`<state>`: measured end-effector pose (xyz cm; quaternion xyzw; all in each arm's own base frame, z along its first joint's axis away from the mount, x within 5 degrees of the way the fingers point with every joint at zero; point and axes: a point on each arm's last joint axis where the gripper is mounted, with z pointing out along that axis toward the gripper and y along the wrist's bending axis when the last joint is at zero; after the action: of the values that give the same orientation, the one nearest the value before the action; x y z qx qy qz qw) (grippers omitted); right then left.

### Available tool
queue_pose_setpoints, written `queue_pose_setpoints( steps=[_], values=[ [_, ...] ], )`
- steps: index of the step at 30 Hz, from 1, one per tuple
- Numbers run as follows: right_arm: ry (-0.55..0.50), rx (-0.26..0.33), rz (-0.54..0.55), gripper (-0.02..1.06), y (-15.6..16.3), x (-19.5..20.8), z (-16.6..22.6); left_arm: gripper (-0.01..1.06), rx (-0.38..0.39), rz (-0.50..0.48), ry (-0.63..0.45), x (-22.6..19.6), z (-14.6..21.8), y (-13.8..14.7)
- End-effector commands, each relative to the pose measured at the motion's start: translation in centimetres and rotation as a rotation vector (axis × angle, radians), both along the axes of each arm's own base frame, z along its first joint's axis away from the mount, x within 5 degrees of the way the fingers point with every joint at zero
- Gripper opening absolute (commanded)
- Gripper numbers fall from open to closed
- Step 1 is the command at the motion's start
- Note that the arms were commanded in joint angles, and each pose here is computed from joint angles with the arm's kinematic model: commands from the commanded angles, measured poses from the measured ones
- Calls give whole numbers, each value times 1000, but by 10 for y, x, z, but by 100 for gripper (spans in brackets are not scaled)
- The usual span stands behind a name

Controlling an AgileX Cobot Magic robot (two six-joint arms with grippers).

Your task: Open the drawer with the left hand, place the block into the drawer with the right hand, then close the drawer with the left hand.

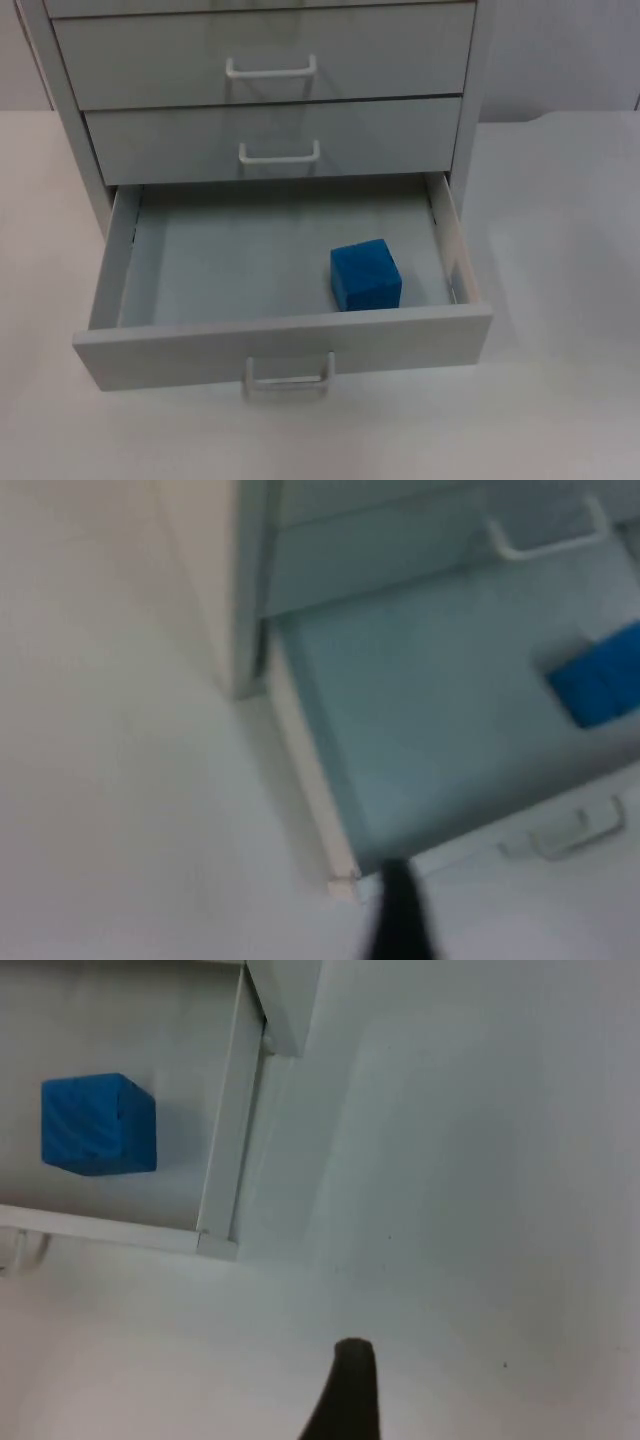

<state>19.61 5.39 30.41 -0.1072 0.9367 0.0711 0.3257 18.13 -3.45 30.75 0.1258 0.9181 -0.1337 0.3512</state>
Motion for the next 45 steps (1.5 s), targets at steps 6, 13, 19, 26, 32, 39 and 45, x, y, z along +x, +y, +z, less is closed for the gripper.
queue_pose_setpoints(
  steps=[6, 13, 19, 26, 32, 39, 45],
  values=[
    [22, -12, 8, 70, -2, -4, -1, 0, 51, -265, 0, -7, -7, -38],
    [35, -18, 11, 70, -2, -5, -2, 0, 108, -400, 88, 4, -32, -70],
    [27, -35, 13, 70, -3, -4, -2, 0, 256, -537, 215, 6, -76, -115],
    [22, -37, 13, 70, -4, -4, -1, 0, 602, -583, 227, 0, -126, -151],
    [22, -37, 13, 70, -4, -4, -1, 0, 700, -600, 45, 0, -134, -172],
    [22, -37, 13, 70, -4, -4, -1, 0, 825, -719, -116, -5, -146, -193],
    [18, -38, 13, 70, -4, -4, -1, 0, 848, -776, -138, -2, -159, -199]
  ],
)
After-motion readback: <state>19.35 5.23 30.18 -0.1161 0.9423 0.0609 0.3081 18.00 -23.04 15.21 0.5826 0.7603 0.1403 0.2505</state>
